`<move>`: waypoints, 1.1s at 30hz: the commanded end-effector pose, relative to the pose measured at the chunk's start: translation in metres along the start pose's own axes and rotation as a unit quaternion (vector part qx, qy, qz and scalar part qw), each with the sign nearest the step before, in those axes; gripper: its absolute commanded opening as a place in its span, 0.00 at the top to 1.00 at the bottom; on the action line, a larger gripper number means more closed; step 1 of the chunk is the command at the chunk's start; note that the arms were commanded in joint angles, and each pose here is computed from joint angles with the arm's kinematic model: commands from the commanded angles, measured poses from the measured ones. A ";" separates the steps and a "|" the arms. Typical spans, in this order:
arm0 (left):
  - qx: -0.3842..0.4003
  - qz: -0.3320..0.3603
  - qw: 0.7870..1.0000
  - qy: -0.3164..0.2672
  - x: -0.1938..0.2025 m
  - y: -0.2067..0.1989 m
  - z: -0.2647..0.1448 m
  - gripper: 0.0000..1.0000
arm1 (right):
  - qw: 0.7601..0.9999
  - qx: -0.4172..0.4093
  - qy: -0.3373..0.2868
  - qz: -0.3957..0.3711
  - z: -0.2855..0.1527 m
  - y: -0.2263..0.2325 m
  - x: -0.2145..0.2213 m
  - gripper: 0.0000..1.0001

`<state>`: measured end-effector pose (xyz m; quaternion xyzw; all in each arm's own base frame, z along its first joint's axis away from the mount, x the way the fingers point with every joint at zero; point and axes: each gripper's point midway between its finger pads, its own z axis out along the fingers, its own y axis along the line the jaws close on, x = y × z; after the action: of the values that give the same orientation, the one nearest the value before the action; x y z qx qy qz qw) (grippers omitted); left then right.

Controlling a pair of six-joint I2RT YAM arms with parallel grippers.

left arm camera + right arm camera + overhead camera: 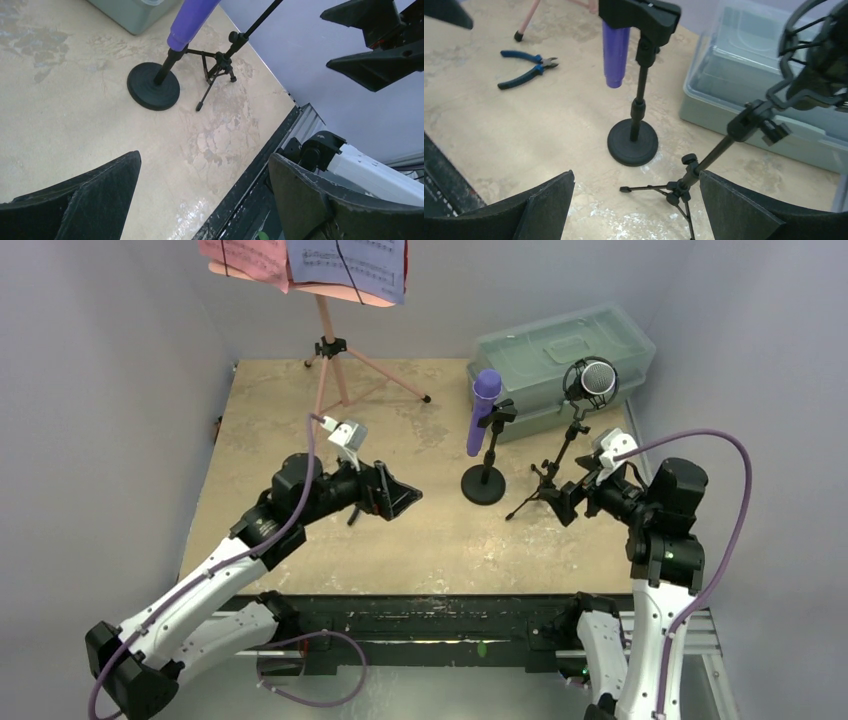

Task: Pack up the instrument practice props
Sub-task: Pick up the microphone stand with the microphone from the center of the board.

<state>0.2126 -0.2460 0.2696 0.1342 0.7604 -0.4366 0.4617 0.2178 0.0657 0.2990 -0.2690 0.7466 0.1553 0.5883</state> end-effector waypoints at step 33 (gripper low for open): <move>0.207 0.317 0.896 -0.234 -0.114 -0.061 0.140 0.11 | 0.989 -0.133 -0.010 -0.063 0.017 0.035 0.045 0.01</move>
<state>0.3371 -0.3560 0.3229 0.3389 0.5246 -0.3721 0.6867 0.2042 0.0911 0.2479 -0.3799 0.7041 0.2163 0.5596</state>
